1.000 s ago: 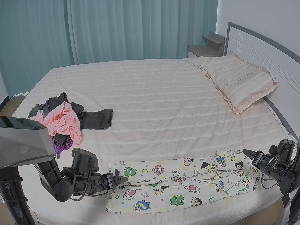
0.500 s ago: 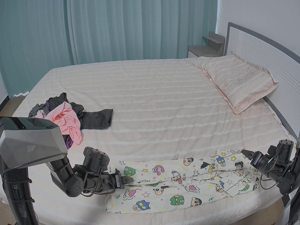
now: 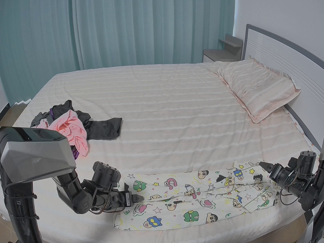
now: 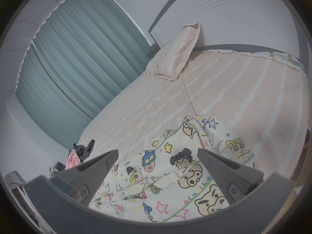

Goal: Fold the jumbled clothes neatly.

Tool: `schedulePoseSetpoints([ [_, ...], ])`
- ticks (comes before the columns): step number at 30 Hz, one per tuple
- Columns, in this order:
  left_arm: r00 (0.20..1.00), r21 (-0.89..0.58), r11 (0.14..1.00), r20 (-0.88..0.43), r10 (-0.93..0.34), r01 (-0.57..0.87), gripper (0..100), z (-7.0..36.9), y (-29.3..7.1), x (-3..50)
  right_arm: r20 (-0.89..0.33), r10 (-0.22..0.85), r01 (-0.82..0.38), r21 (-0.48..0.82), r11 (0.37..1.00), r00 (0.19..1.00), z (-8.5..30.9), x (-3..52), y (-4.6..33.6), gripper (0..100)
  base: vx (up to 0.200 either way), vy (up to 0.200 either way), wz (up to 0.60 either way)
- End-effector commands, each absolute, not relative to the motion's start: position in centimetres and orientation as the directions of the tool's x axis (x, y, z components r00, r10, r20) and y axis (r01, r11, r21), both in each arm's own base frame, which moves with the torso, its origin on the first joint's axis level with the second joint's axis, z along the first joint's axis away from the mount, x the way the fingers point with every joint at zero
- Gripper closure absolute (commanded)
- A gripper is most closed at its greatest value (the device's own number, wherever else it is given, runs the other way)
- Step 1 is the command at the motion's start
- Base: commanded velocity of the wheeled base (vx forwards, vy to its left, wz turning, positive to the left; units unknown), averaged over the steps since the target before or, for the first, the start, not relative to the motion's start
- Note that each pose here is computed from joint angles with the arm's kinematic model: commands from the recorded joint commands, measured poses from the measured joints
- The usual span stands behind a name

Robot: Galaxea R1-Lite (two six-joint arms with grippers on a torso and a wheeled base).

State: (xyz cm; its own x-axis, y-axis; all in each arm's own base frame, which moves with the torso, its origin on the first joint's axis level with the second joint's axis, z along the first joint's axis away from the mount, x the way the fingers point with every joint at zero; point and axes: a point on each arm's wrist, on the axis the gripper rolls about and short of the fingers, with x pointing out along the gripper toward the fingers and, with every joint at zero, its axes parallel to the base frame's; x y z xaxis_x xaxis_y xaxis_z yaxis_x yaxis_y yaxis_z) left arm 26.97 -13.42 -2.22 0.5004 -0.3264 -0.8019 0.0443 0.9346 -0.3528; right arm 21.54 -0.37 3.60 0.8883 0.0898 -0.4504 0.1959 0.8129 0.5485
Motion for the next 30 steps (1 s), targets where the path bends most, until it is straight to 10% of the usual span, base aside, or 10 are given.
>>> schedulePoseSetpoints([
  [1, 0.497, -0.339, 0.939, -0.807, -0.319, 0.054, 0, -2.32, -13.6, 26.81, -0.467, 0.091, 0.206, 0.545, 0.812, 0.88, 3.42, 21.13, -0.35, 0, 0.0, 0.0, 0.0],
  [20, 0.468, -0.318, 0.946, -0.827, -0.31, 0.065, 0, -2.54, -14.31, 27.09, -0.467, 0.089, 0.208, 0.547, 0.811, 0.88, 3.4, 21.14, -0.39, 0, 0.0, 0.0, 0.0],
  [21, 0.468, -0.317, 0.946, -0.828, -0.31, 0.065, 100, -2.6, -14.38, 27.13, -0.466, 0.088, 0.208, 0.546, 0.811, 0.881, 3.41, 21.14, -0.39, 0, 0.0, 0.0, 0.0],
  [30, 0.479, -0.313, 0.948, -0.825, -0.301, 0.055, 100, -2.32, -14.2, 27.15, -0.461, 0.084, 0.209, 0.548, 0.81, 0.883, 3.44, 21.18, -0.52, 0, 0.0, 0.0, 0.0],
])
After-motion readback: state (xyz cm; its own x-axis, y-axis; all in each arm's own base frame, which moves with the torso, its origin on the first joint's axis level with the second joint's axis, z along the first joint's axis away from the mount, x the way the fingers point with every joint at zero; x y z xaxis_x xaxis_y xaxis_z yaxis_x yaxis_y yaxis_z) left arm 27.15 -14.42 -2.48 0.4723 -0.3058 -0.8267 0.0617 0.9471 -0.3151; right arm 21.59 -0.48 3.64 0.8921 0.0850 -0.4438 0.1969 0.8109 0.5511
